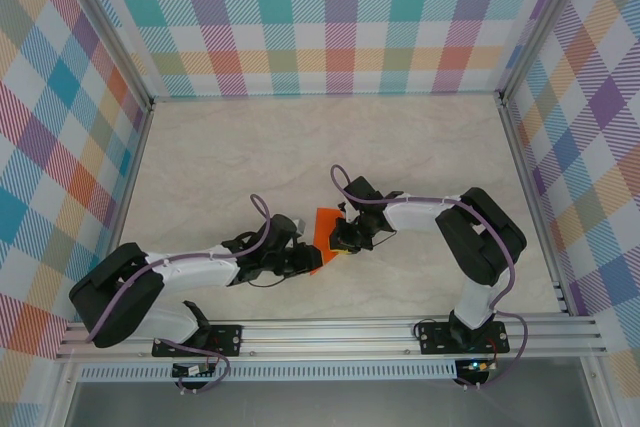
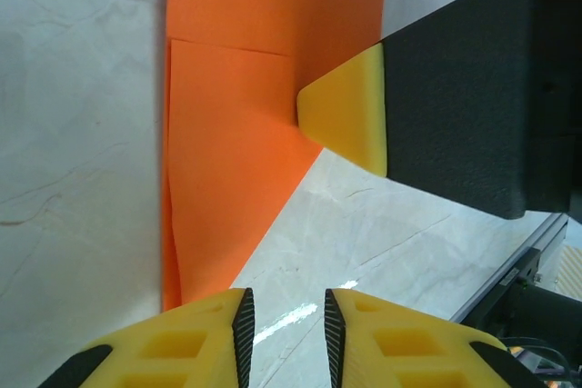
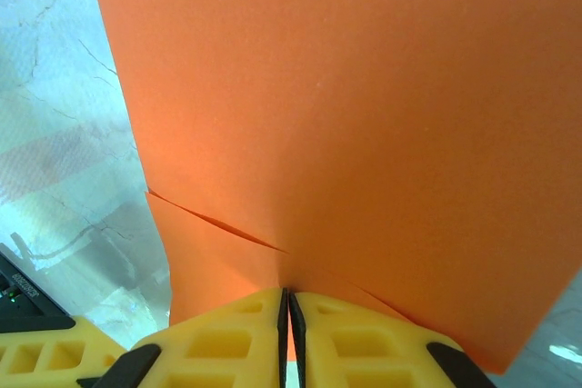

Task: Fold a paper plane with a square sheet of paper (pick it up from the middle)
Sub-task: Third fold the triangle at the center of the table.

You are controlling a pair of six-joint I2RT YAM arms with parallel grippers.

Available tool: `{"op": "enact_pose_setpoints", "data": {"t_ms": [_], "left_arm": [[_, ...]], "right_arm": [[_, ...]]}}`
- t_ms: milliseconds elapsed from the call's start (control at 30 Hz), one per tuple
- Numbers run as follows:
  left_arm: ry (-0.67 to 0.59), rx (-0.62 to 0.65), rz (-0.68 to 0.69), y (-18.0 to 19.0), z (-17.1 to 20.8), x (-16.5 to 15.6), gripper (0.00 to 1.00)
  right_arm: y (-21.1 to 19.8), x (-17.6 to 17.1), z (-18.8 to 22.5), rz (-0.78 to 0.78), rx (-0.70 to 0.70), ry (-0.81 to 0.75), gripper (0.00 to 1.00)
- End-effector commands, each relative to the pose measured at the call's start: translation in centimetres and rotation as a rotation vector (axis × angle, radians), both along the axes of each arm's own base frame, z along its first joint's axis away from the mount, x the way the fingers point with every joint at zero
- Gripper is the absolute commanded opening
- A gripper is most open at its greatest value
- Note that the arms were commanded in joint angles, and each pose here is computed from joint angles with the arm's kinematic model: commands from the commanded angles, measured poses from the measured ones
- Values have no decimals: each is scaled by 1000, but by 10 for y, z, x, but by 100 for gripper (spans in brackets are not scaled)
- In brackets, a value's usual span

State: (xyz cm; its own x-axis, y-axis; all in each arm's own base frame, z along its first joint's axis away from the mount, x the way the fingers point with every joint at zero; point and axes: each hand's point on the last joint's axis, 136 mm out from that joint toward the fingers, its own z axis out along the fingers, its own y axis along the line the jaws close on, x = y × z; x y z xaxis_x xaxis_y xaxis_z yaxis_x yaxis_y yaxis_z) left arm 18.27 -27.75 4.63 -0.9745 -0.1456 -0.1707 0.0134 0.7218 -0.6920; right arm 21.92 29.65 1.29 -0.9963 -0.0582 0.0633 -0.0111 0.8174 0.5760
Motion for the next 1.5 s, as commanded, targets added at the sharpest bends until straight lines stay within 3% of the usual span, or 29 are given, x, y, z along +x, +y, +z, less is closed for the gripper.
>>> {"op": "enact_pose_setpoints", "data": {"t_ms": [0,267,500,667,833,1033,1167,1467], "left_arm": [[25,-24,5,-8,-1,3,29],[81,-35,-26,-12,-24,-6,30],[109,134,32,26,-46,-17,30],[121,179,54,46,-52,-28,30],[101,117,33,39,-37,-29,31],[-11,-2,22,19,18,-11,33],[-21,-61,-12,-1,32,-3,33],[68,1,-37,-13,-7,-1,32]], "right_arm": [[-27,-8,-33,-21,-162,30,14],[-29,-9,-34,-25,-164,31,14],[-31,-12,-36,-27,-170,37,14],[-31,-11,-36,-26,-172,34,14],[-30,-10,-34,-25,-166,33,14],[-30,-9,-32,-26,-166,29,14],[-30,-9,-32,-25,-167,29,14],[-31,-10,-33,-29,-171,33,14]]}}
